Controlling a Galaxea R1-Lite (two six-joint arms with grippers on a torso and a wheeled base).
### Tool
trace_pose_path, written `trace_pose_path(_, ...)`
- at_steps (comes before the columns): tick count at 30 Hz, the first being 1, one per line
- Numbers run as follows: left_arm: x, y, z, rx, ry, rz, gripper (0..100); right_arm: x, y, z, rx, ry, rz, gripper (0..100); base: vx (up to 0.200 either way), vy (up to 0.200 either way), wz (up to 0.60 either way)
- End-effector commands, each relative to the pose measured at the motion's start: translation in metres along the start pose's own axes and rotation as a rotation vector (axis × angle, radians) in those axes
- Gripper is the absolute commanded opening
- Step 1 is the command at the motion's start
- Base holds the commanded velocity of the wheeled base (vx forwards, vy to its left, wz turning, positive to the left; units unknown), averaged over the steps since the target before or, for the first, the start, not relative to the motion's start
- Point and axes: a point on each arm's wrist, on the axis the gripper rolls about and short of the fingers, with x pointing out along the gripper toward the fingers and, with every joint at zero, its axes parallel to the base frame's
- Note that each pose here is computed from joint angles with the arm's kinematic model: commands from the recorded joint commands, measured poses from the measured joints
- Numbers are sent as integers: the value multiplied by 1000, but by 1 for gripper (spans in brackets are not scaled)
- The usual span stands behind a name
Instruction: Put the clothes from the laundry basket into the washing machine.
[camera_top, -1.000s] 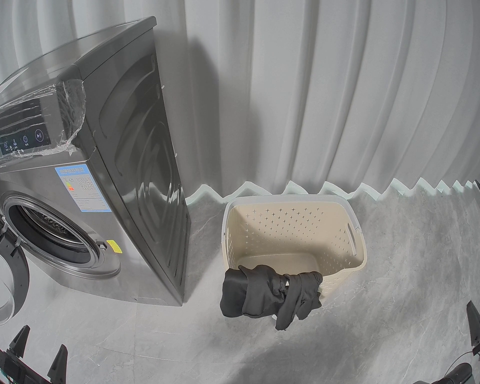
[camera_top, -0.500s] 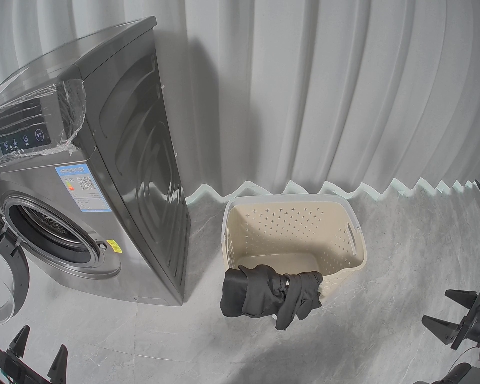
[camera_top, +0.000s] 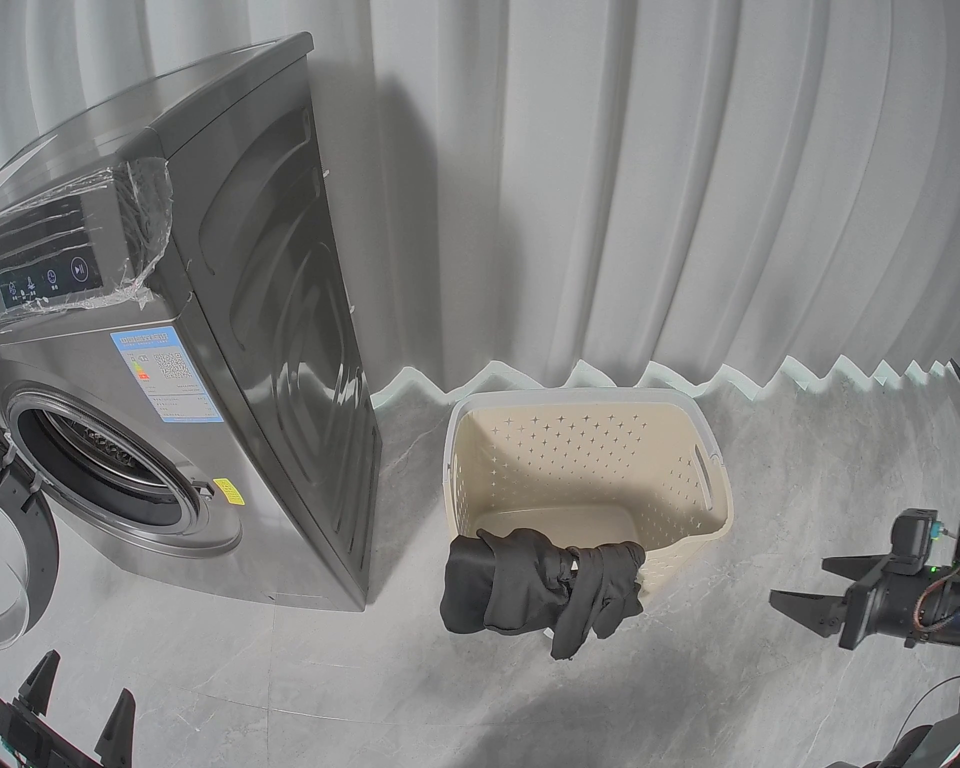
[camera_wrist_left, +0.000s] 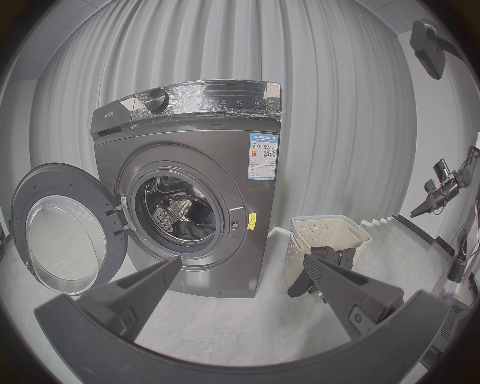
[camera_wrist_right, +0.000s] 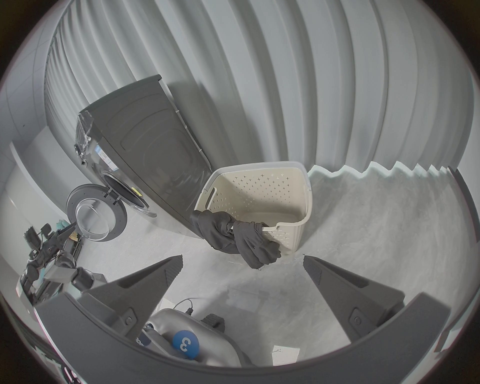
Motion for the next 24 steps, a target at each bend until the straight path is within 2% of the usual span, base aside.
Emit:
trace_pose_path(1,-1,0,-3,-2,-8,0,100,51,17,2,13,116,14,100,0,0,0)
trace_pose_path(3,-1,0,-3,0,-8,0,100,68,28,7,30,119,26,100,0,0,0)
trace_pose_path(6,-1,0,-3,0,-8,0,100,81,32,12,42,138,29,100,0,0,0)
trace_pose_path(12,-1,0,-3,-2,-8,0,100,108,33,10,43,202,10,100,0,0,0)
trace_pose_path(24,-1,0,-3,-2,-8,0,100,155,32,6,60,278,-36,100,0,0,0)
